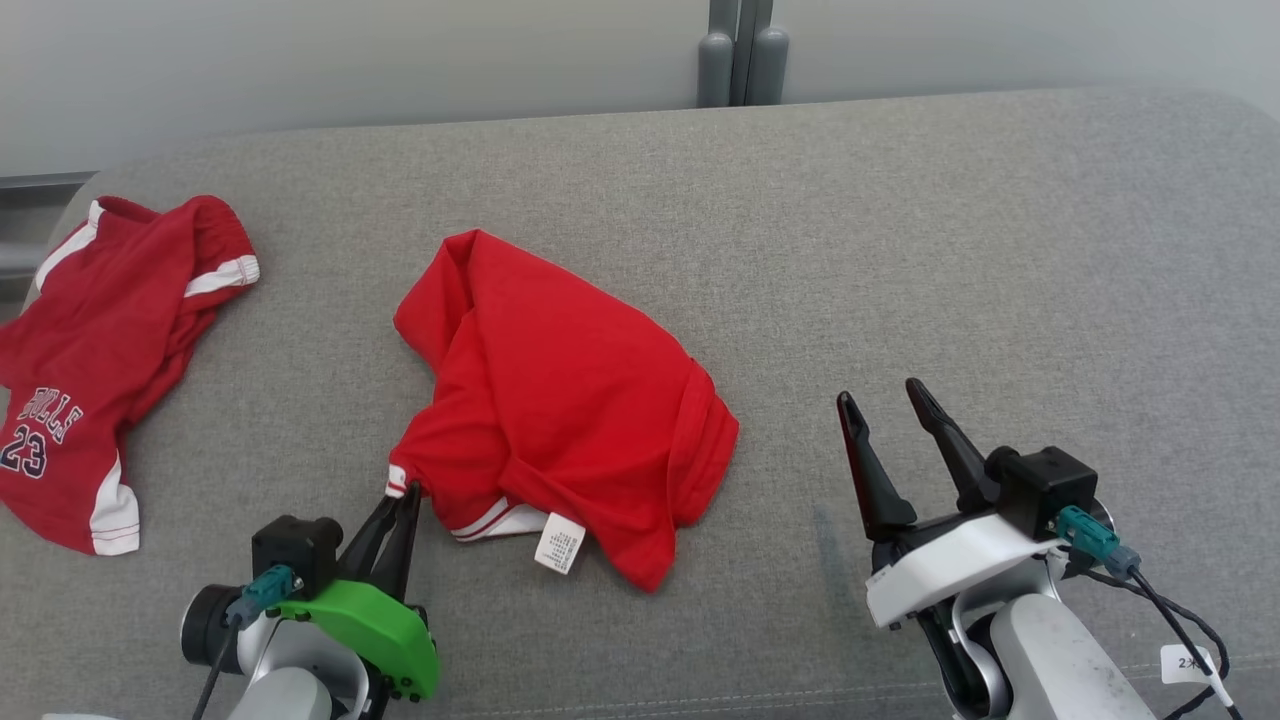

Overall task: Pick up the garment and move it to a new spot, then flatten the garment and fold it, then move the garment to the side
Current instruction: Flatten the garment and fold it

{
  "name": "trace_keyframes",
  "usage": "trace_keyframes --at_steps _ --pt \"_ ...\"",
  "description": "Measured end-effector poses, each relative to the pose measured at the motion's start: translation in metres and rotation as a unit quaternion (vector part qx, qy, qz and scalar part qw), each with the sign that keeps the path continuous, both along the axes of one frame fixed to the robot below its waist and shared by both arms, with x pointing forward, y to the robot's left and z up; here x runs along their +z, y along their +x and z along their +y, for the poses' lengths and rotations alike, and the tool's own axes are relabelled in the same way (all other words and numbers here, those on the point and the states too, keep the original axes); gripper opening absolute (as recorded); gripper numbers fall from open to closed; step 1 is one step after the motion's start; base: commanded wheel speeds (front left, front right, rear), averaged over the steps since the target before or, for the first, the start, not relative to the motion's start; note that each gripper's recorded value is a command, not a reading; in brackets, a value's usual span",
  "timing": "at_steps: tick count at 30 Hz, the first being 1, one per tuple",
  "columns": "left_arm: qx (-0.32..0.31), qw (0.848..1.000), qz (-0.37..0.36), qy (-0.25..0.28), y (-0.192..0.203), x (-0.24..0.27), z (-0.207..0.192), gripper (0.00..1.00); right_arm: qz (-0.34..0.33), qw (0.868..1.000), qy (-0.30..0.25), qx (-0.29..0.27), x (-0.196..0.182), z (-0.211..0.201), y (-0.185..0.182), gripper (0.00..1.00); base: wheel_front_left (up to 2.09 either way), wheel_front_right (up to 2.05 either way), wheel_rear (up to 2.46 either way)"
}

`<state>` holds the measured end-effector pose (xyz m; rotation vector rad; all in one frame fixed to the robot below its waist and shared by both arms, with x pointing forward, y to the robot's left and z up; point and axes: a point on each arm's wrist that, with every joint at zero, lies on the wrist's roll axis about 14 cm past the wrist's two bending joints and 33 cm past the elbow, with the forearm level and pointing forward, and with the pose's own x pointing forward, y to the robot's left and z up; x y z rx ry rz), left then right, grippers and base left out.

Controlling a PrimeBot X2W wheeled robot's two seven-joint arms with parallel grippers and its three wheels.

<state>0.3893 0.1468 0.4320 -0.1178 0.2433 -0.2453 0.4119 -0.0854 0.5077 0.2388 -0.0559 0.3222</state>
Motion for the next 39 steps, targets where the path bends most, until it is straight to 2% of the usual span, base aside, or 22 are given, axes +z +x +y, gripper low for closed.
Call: trace_keyframes --at_steps 6,12,13,14,15,16,17,18,19,28,36,39 --pt "0.010 0.999 0.042 -0.006 -0.010 -0.026 0.000 0.00 0.002 1.000 -0.003 0.001 -0.002 0.000 0.003 1.00 0.00 0.00 0.00" --pt "0.018 0.998 0.052 0.000 -0.011 -0.037 0.001 0.00 0.005 1.000 -0.007 -0.002 -0.004 -0.003 0.002 1.00 0.00 0.00 0.00" --pt "0.022 0.999 0.047 0.004 -0.010 -0.036 0.003 0.11 0.004 1.000 -0.007 -0.003 -0.004 -0.003 0.002 1.00 0.00 0.00 0.00" --pt "0.024 0.999 0.044 0.007 -0.008 -0.034 0.004 0.09 0.004 1.000 -0.007 -0.003 -0.004 -0.003 0.002 1.00 0.00 0.00 0.00" --pt "0.024 0.999 0.044 0.007 -0.008 -0.034 0.004 0.14 0.004 1.000 -0.007 -0.003 -0.004 -0.003 0.002 1.00 0.00 0.00 0.00" --pt "0.031 0.999 0.037 0.013 -0.006 -0.032 0.008 0.35 0.003 1.000 -0.007 -0.003 -0.003 -0.003 0.002 1.00 0.00 0.00 0.00" --pt "0.035 0.999 0.036 0.017 -0.006 -0.032 0.010 0.77 0.003 1.000 -0.007 -0.002 -0.002 -0.002 0.002 1.00 0.00 0.00 0.00" --pt "0.038 0.999 0.034 0.015 -0.005 -0.030 0.011 0.77 0.002 1.000 -0.007 0.001 -0.002 0.000 0.001 1.00 0.00 0.00 0.00" --pt "0.046 0.999 0.021 0.012 -0.002 -0.023 0.014 1.00 0.003 1.000 -0.006 0.005 -0.002 0.002 0.001 1.00 0.00 0.00 0.00" --pt "0.102 0.993 -0.057 -0.008 0.005 0.022 0.035 1.00 0.007 1.000 0.001 0.024 -0.004 0.016 0.001 1.00 0.00 0.00 0.00" --pt "0.149 0.980 -0.131 0.004 -0.003 0.065 0.058 1.00 0.024 0.999 -0.001 0.049 -0.013 0.033 -0.002 1.00 0.00 0.00 0.00" --pt "0.170 0.974 -0.149 0.005 -0.008 0.075 0.066 1.00 0.045 0.996 -0.011 0.075 -0.023 0.048 -0.006 1.00 0.00 0.00 0.00"
